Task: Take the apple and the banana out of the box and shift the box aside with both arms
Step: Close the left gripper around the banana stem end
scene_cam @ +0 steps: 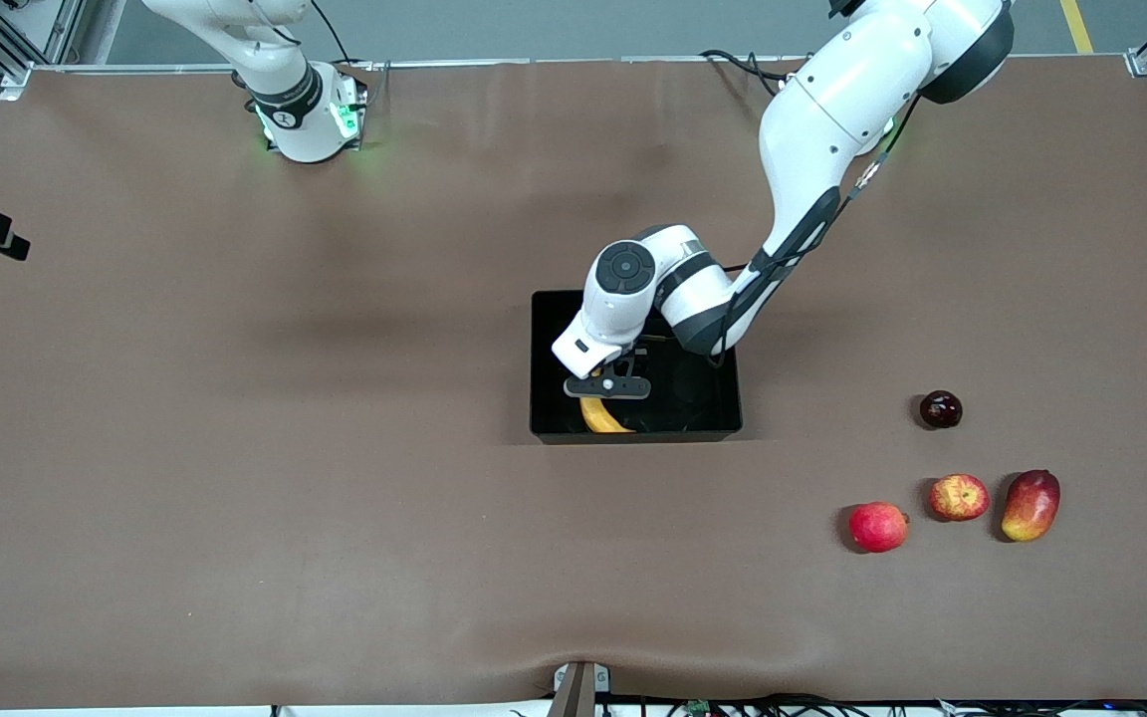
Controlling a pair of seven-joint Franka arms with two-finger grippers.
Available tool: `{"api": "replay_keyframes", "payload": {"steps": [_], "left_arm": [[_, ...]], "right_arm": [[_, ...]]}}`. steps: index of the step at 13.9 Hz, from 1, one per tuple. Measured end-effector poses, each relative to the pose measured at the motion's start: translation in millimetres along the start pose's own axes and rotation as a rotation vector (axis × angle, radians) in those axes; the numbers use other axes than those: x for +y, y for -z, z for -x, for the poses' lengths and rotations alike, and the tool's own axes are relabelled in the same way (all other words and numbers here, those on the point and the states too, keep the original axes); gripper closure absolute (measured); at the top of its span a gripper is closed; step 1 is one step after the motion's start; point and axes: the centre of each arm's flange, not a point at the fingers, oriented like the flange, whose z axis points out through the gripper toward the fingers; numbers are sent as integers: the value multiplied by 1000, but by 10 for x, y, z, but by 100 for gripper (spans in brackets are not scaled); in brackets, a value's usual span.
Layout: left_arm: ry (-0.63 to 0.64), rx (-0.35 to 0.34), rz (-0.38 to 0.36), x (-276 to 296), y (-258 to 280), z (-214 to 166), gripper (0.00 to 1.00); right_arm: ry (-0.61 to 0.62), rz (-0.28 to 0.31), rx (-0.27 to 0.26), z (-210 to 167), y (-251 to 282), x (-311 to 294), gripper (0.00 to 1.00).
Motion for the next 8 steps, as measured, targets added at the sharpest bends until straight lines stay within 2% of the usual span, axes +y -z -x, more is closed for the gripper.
{"api": "replay_keyframes", "payload": {"steps": [4,8], "left_arm": [[-9,27,-15,14,129,-115,64],[6,12,-108,42,613,-297,64]], "right_arm": [[3,0,-37,-116,-186,-15,0],[3,1,-136,-378,-702,-23,0]]}}
